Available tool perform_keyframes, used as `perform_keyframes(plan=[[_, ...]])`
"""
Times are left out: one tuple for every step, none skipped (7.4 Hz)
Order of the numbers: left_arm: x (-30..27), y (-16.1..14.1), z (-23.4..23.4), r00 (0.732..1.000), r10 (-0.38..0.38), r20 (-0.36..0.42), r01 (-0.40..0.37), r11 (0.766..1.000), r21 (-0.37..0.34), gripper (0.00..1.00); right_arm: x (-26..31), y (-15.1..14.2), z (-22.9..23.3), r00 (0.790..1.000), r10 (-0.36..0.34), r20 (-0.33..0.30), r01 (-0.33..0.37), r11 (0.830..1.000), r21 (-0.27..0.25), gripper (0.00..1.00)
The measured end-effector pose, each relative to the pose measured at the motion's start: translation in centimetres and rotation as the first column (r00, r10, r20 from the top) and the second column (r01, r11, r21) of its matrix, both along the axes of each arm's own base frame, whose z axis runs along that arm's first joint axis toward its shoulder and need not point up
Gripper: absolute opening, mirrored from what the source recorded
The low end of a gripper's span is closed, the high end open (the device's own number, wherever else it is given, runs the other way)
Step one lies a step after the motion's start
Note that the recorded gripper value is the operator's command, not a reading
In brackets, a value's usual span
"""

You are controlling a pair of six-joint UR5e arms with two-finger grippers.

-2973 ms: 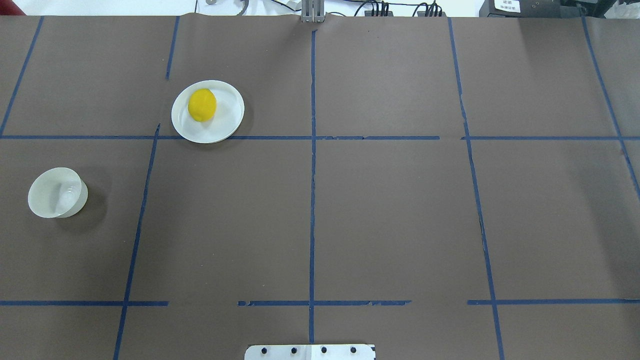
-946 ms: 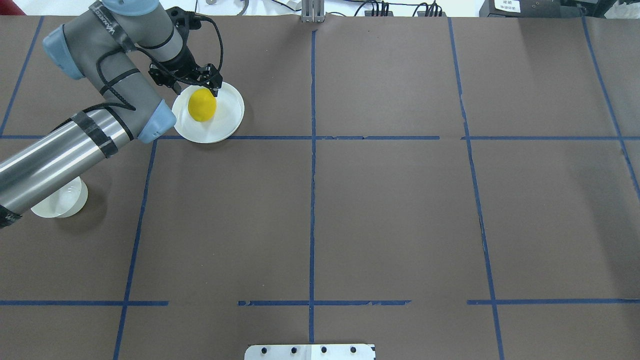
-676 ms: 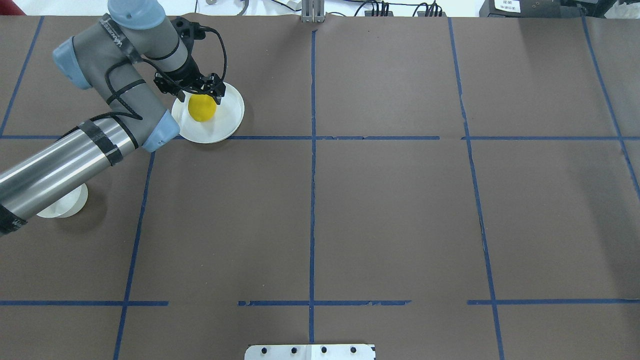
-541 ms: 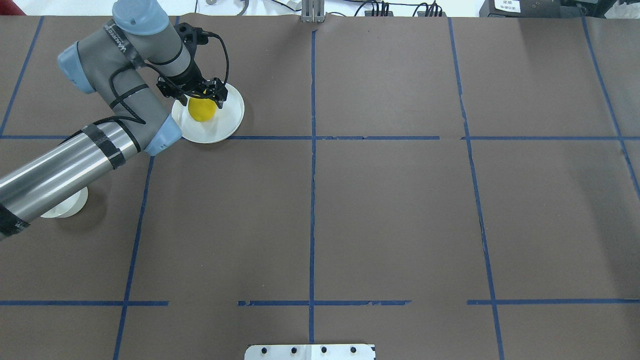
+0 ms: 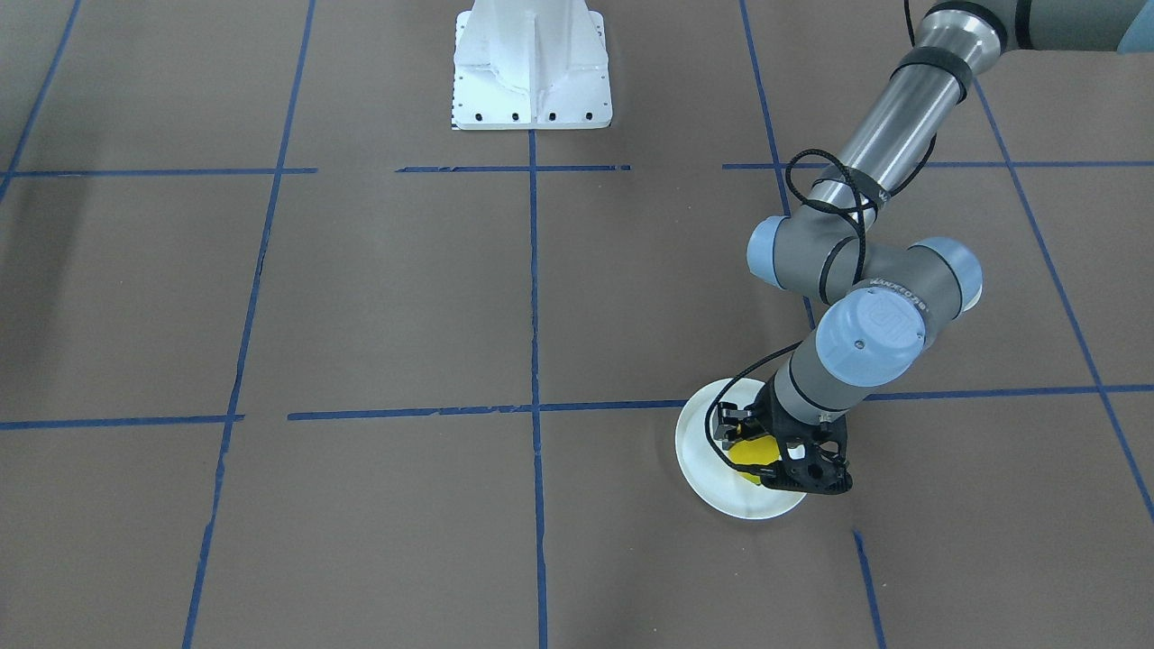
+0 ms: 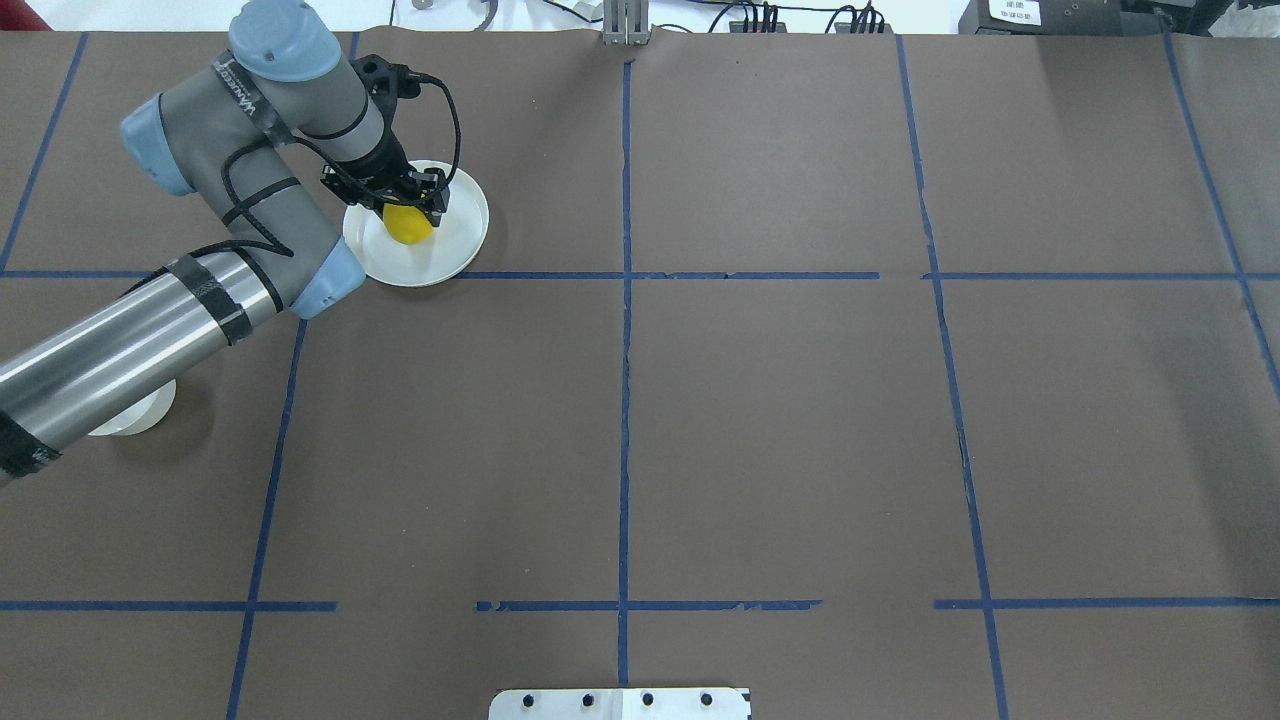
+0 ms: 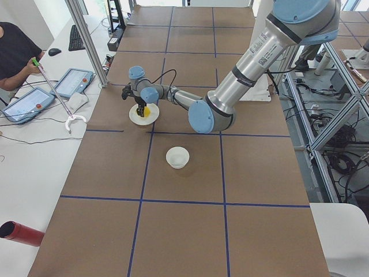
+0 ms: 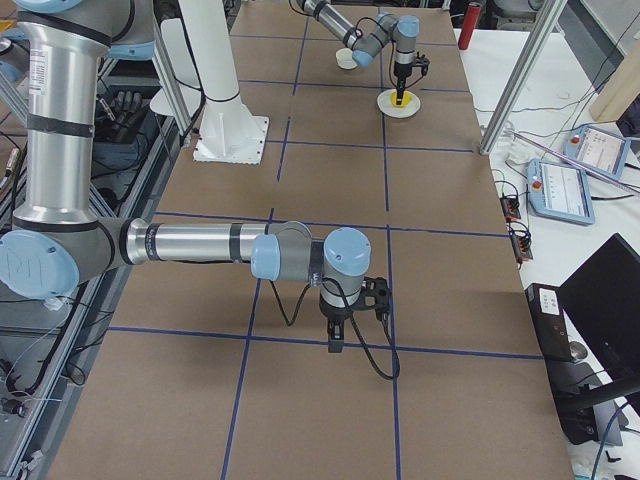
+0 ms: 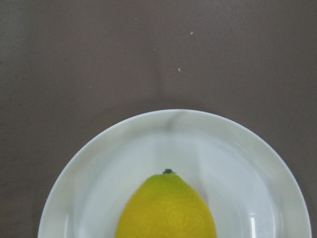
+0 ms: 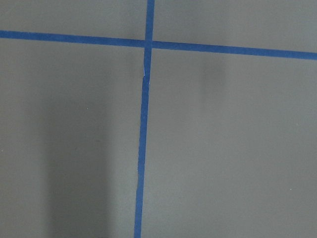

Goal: Move lemon from plate to bowl
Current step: 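Lower the left gripper and close it around the lemon, then lift the lemon off the plate and carry it toward the white bowl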

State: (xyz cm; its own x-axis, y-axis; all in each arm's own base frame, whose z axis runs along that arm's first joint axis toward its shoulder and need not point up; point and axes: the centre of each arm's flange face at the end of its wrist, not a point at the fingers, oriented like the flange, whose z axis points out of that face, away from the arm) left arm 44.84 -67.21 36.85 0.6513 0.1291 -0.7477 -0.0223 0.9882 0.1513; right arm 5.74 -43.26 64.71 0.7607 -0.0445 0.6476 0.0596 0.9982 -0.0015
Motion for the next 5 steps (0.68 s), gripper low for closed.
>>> perform_keyframes(plan=[[-1.0,-0.6,-0.3,1.000,-0.014,-0.005,0.014,1.000,0.003,0.00,0.0,0.0,0.0,1.000,0.000,0.000,0.000,1.000,0.000,1.00],[-3.2,-1.3,-1.0,0.999,-0.040,-0.016,0.040,0.999,0.012,0.00,0.0,0.0,0.0,1.000,0.000,0.000,0.000,1.000,0.000,1.00],[-6.0,-0.7,-1.4,0.998,-0.062,-0.024,0.063,0.998,0.020,0.00,0.0,0.0,0.0,1.000,0.000,0.000,0.000,1.000,0.000,1.00],[-8.9,1.8,-0.9,0.997,-0.068,-0.024,0.069,0.997,0.026,0.00,0.0,0.0,0.0,1.000,0.000,0.000,0.000,1.000,0.000,1.00],[-11.5,4.8,0.0,0.998,-0.061,-0.021,0.062,0.997,0.041,0.00,0.0,0.0,0.0,1.000,0.000,0.000,0.000,1.000,0.000,1.00]])
